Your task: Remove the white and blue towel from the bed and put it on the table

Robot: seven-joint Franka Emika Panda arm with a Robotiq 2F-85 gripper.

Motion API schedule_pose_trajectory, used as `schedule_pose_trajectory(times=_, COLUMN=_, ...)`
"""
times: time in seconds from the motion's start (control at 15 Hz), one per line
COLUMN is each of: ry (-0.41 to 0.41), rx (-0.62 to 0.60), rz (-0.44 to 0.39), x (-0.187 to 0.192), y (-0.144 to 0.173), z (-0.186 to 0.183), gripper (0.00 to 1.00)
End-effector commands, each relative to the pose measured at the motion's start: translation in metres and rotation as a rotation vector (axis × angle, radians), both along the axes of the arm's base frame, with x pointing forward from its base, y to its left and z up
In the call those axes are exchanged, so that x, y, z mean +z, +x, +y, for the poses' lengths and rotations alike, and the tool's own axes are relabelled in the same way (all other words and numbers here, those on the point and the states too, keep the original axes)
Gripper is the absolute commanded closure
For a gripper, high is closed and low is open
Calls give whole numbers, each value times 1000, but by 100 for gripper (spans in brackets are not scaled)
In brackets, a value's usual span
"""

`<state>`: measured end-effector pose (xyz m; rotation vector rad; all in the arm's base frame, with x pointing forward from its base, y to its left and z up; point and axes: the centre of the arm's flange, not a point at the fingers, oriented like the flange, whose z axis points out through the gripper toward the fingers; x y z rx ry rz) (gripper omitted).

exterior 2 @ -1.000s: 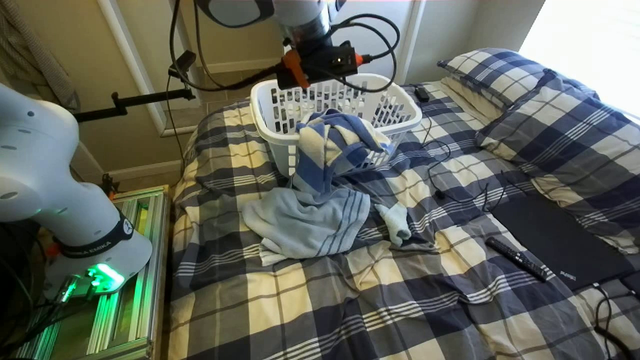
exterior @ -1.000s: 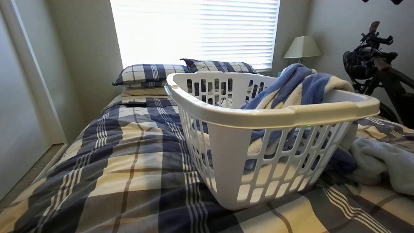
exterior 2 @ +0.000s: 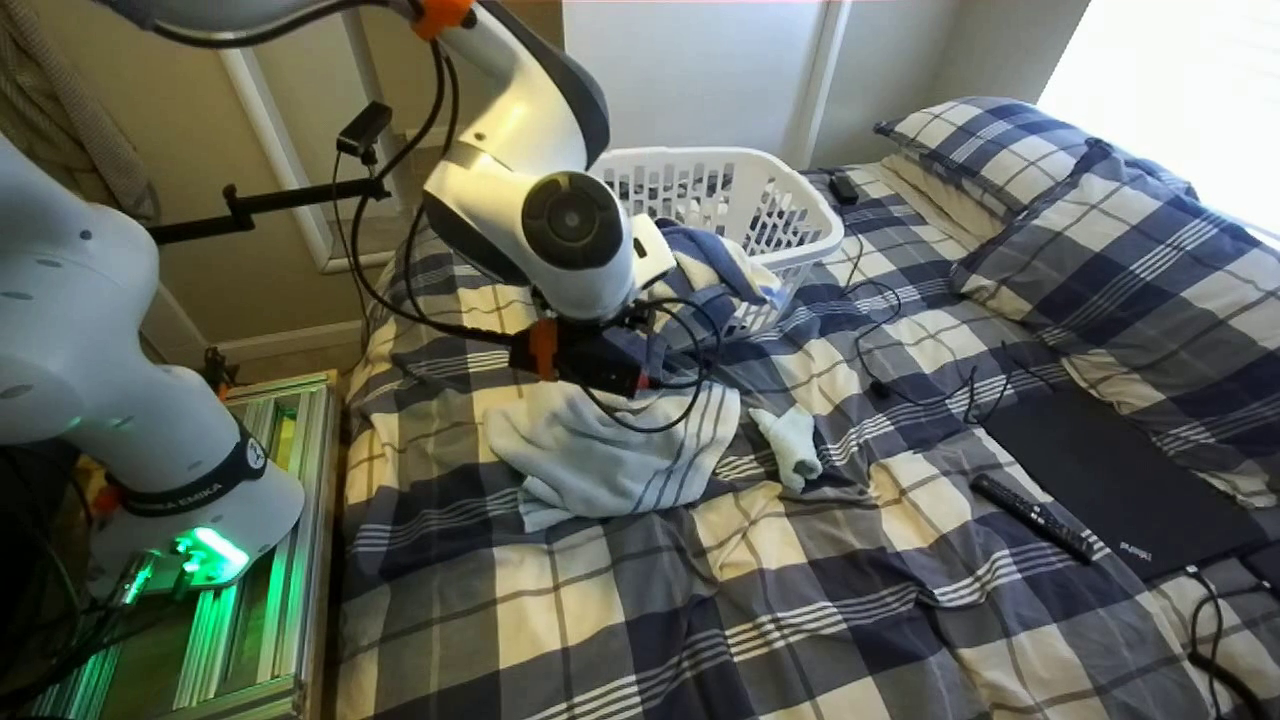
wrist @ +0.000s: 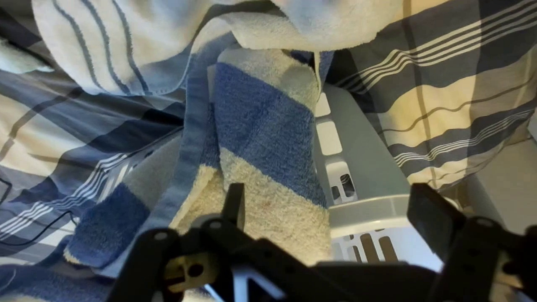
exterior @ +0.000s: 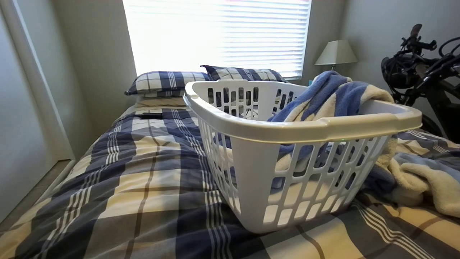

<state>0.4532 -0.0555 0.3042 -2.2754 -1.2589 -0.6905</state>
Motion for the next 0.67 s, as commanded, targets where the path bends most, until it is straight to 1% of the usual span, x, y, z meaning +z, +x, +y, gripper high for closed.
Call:
schedule_pose_trajectory(times=0.0, ry=80, rx=-66, rz=21, x=-44, y=17, z=4, gripper=0)
schedule_pose_trajectory(times=0.13, ry=129, rx=-96, rz=41, x=-62, y=21, z=10, gripper=0)
schedule_pose_trajectory(times=0.2, ry=141, rx=-105, rz=45, x=-70, y=22, z=13, gripper=0)
schedule_pose_trajectory(times=0.33, ry=157, rx=-112, rz=23, x=-86, y=27, z=17, gripper=0)
schedule_pose_trajectory(times=0.6, ry=193, rx=-163, rz=20, x=-112, y=42, z=22, gripper=0)
